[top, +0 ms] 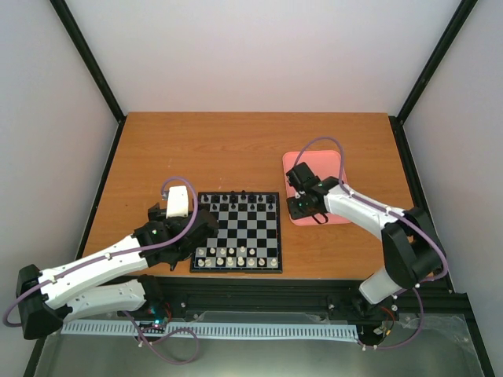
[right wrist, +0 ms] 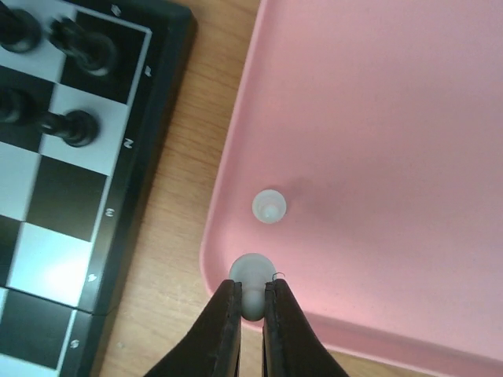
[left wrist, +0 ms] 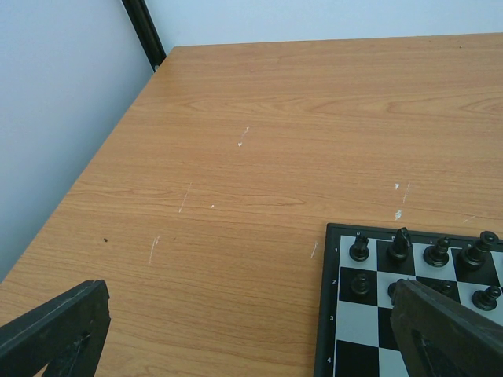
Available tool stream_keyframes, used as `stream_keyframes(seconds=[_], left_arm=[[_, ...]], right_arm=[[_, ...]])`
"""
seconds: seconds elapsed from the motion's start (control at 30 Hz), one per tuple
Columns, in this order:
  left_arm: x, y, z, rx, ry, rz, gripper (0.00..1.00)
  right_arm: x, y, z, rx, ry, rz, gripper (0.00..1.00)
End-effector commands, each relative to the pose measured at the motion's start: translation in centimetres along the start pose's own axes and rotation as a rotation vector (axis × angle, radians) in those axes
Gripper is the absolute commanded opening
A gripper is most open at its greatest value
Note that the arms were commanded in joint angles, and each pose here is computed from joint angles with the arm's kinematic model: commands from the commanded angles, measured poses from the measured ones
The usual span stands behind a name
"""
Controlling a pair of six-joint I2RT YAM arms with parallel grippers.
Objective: Set up the chess pieces on the board
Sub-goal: Pick up the chess piece from the storage box, then place the chess piece on the chessboard.
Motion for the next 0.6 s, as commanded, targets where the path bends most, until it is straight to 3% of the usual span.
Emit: stream_keyframes(seconds=[0.0,0.17,0.33,0.57], left_arm=[[-1.5,0.4,0.4,-0.009,0.050,-0.029,1.00],[-1.4,0.4,0.3,-0.011,0.048,-0.028,1.00],[-1.4,0.3,0.2,-0.015,0.042,-0.028,1.00],[-1.4,0.3,0.2,-0.017,0.040,-0.028,1.00]], right_arm=[[-1.0,2.7,0.1,-0.030,-0.013,-0.042,0.04],[-0.5,4.7,1.9,-0.078,0.021,-0.056,0.03],[0.9,6.9,6.3,-0.107,0.151,-0.049,0.03],[4.4,6.0,10.2,-0.124,0.274,0.052,0.04]])
Point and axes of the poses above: each gripper's point midway between its finger pads, its own y axis back along the fingers, its own z axis along the line the jaws close on, x = y × z, the point moved 2 cm from there along y, back along the fingers
